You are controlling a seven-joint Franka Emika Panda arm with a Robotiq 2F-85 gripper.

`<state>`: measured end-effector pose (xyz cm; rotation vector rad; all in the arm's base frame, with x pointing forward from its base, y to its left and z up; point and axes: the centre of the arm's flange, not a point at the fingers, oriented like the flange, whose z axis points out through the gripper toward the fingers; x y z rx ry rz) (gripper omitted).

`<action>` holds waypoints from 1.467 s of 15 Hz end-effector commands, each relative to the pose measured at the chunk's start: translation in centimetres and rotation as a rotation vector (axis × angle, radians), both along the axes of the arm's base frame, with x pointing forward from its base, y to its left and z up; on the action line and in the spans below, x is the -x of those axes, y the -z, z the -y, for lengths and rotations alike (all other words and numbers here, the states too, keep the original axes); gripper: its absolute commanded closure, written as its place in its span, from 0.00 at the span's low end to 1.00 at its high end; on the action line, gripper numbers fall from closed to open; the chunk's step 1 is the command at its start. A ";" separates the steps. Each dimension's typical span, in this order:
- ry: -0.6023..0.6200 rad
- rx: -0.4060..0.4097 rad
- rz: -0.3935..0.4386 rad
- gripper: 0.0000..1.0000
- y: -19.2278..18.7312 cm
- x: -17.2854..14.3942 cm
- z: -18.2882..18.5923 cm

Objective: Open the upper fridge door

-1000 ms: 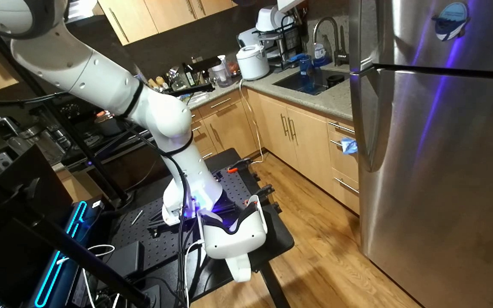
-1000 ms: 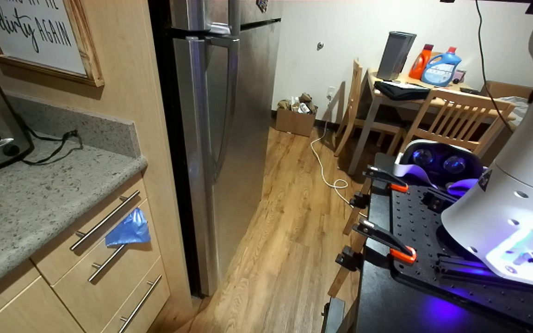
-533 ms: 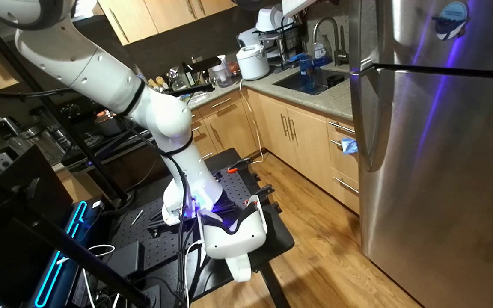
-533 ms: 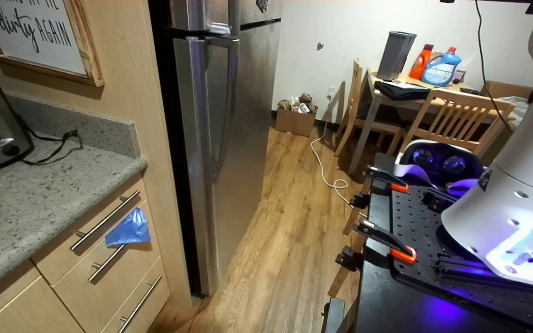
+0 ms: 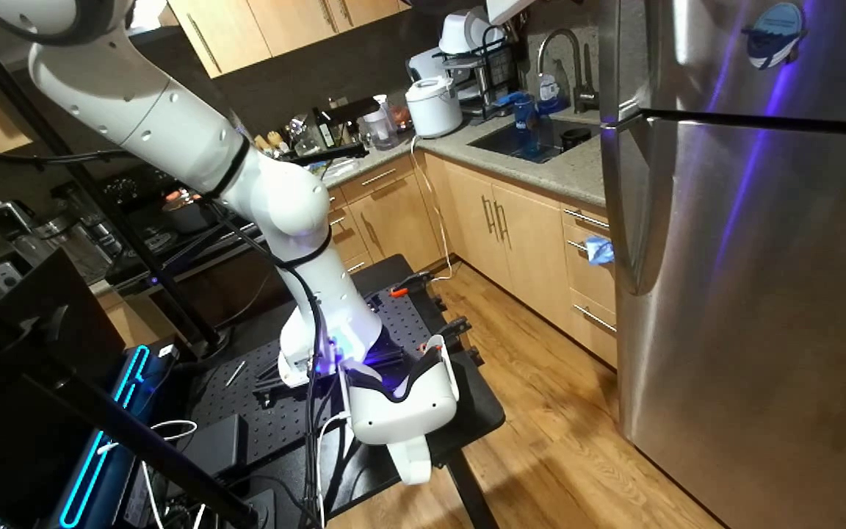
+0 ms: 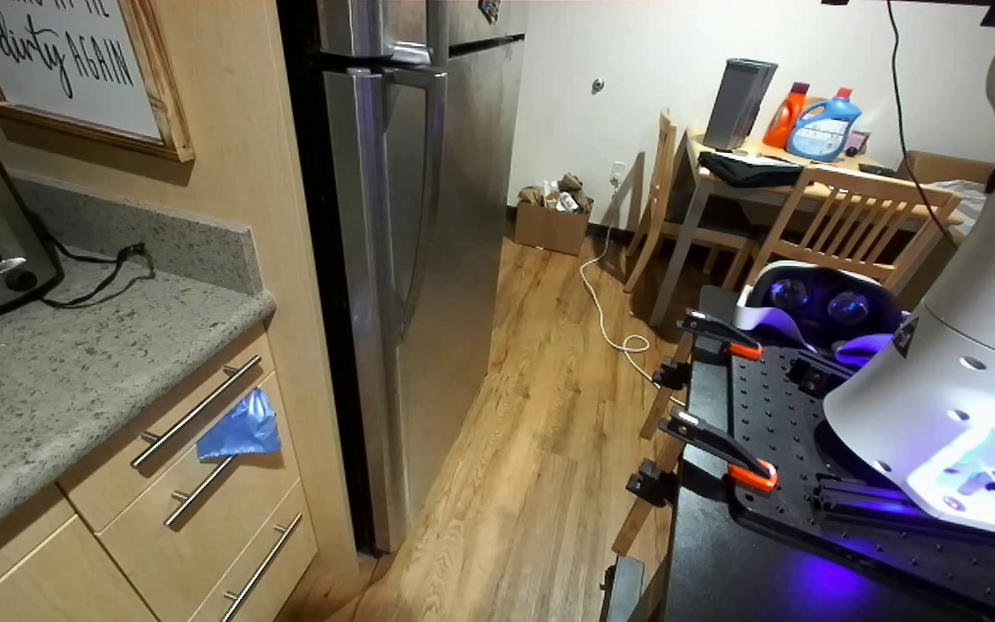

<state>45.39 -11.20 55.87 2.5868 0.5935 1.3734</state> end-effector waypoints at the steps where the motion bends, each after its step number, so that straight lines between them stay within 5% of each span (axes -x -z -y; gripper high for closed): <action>1: 0.001 0.000 0.000 0.00 0.0 0.0 0.0; 13: -0.057 -0.074 0.093 0.01 0.1 -5.9 -1.4; 14: -0.054 -0.086 0.091 0.25 0.3 -5.9 -1.1; 16: -0.051 -0.098 0.092 0.30 0.3 -5.7 -0.7; 22: -0.043 -0.104 0.083 0.75 -0.6 -4.2 -0.3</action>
